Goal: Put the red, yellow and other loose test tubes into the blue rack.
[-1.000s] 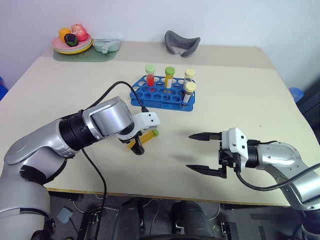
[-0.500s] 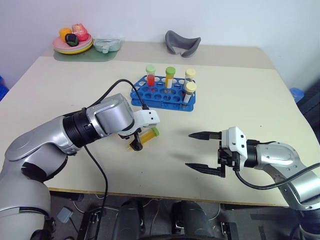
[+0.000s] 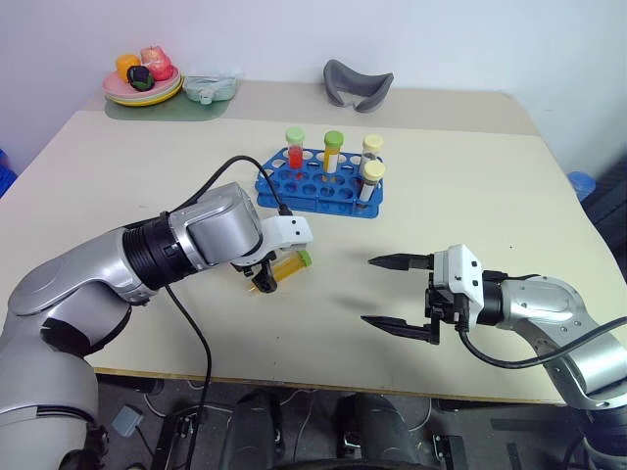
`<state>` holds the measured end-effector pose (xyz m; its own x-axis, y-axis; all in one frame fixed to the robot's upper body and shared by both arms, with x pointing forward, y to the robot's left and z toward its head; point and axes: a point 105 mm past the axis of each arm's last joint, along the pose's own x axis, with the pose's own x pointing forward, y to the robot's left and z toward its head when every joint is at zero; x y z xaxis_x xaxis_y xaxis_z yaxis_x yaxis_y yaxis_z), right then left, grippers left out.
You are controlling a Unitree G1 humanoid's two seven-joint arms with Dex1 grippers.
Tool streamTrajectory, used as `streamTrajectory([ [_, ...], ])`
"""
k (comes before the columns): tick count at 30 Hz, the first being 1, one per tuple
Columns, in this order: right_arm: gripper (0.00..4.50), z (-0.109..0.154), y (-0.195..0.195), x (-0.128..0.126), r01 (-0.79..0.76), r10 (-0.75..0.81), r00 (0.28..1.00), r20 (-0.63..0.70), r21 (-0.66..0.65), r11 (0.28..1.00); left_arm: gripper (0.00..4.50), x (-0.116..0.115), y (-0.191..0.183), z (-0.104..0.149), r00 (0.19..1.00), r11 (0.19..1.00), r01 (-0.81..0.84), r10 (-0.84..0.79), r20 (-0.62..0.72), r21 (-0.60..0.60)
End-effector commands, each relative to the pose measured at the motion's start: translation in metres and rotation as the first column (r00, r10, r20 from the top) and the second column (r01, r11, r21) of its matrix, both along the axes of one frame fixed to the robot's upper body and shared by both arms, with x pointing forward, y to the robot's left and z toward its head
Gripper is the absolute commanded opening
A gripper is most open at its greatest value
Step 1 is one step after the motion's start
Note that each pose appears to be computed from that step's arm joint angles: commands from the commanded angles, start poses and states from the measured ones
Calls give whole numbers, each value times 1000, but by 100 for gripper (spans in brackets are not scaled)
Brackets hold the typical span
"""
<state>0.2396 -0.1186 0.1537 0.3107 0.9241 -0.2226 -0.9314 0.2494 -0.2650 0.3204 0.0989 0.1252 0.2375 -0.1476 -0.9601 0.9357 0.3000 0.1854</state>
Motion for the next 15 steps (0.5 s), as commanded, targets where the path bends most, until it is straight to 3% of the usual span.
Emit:
streamTrajectory([
  [1, 445, 10, 3, -1, -9, 8, 999, 37, 20, 1000, 169, 0, -2, 4, 1000, 1000, 9, -9, 17, -4],
  [15, 445, 10, 4, -2, -9, 8, 999, 33, 24, 1000, 169, 2, -2, 5, 999, 999, 36, -36, 34, 3],
])
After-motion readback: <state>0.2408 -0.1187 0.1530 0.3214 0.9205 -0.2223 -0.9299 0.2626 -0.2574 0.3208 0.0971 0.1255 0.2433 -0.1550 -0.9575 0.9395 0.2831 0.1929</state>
